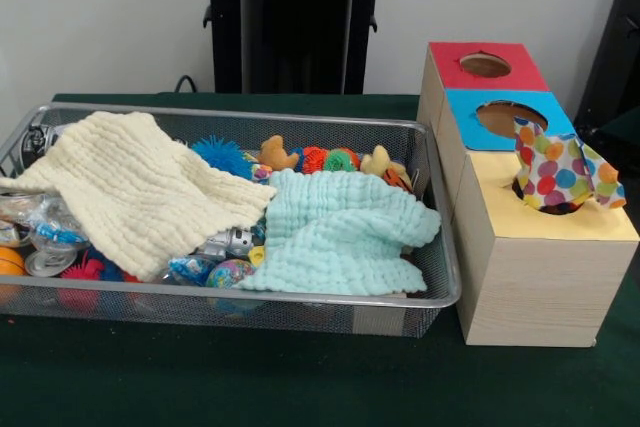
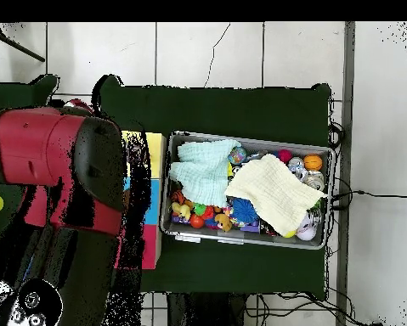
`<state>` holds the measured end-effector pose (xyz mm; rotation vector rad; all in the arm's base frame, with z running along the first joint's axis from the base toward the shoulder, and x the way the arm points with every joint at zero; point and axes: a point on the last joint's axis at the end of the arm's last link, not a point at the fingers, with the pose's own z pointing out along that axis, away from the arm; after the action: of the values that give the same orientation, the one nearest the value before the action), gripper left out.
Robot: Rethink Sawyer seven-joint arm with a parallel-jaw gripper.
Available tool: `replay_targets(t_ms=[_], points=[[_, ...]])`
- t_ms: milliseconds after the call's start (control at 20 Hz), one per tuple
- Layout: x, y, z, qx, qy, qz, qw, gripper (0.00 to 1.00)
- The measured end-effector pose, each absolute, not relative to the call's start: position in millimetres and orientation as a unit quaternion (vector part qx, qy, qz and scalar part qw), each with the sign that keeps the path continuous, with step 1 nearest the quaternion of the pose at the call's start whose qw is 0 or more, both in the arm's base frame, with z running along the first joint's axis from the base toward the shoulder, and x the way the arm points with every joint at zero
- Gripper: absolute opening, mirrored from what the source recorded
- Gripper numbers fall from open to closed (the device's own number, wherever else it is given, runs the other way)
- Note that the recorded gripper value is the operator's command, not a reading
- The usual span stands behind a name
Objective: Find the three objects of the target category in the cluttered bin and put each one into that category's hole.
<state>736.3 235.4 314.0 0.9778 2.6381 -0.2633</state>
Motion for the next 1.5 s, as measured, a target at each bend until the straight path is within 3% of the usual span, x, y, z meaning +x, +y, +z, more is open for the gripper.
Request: replay_targets(t_ms=[650, 1100, 1500], points=[[745.0, 217.1, 326.6, 0.365, 0.924, -0.054, 0.101, 0.00], [759.3, 247.5, 337.5, 0.339, 0.934, -0.054, 0.098, 0.00], [765.1, 268.9, 325.4, 0.315, 0.941, -0.063, 0.102, 0.00]])
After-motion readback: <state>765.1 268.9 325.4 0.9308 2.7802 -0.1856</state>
